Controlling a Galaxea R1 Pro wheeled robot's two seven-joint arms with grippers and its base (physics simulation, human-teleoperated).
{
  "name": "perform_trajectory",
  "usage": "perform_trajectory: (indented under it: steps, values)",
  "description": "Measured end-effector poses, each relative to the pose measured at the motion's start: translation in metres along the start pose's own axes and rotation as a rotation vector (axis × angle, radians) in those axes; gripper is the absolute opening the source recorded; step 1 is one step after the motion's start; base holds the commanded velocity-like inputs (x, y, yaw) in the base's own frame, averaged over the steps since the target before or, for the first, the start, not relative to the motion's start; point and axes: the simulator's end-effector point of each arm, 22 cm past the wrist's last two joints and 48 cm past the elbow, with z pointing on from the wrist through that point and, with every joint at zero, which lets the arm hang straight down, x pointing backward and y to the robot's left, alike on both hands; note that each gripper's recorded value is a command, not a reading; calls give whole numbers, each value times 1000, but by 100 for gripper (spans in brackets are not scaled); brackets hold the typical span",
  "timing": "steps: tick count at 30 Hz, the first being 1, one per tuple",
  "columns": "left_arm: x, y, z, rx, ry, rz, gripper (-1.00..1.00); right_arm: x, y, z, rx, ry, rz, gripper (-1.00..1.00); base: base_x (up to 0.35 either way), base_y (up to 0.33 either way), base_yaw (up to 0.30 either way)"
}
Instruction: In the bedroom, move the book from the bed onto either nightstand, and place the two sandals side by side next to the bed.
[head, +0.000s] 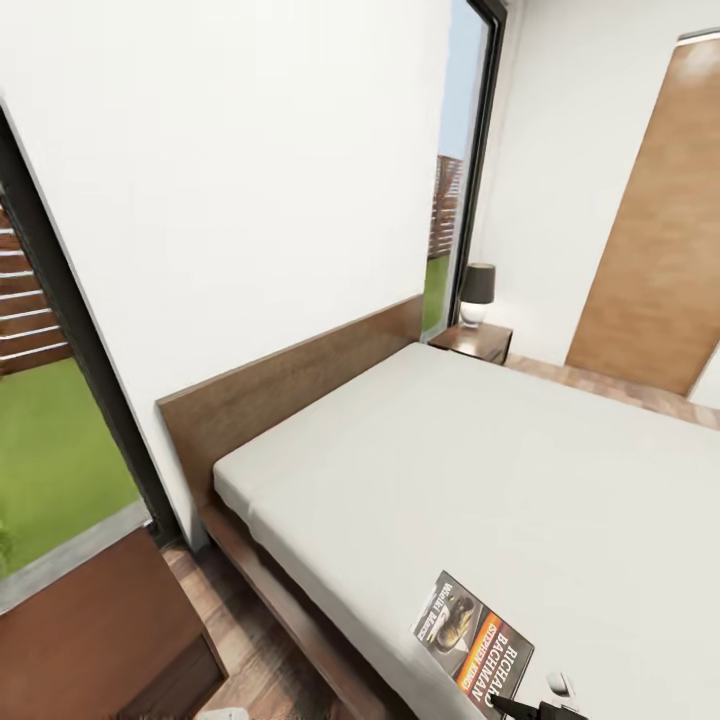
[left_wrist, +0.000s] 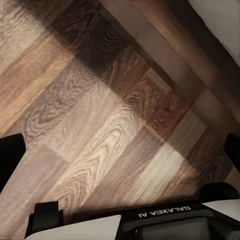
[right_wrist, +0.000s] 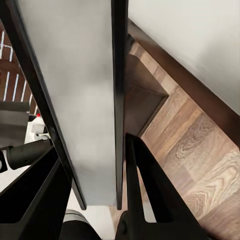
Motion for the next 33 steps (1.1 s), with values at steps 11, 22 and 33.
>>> perform_trajectory:
  steps: [11,22,33]
  values:
    - [0,0,0,0,0,0,100,0,0,0,0,0,0,-100,0,0,293]
    - [0,0,0,0,0,0,100,0,0,0,0,0,0,-100,0,0,293]
    - [0,-1,0,0,0,0,100,0,0,0,0,0,0,-100,0,0,293]
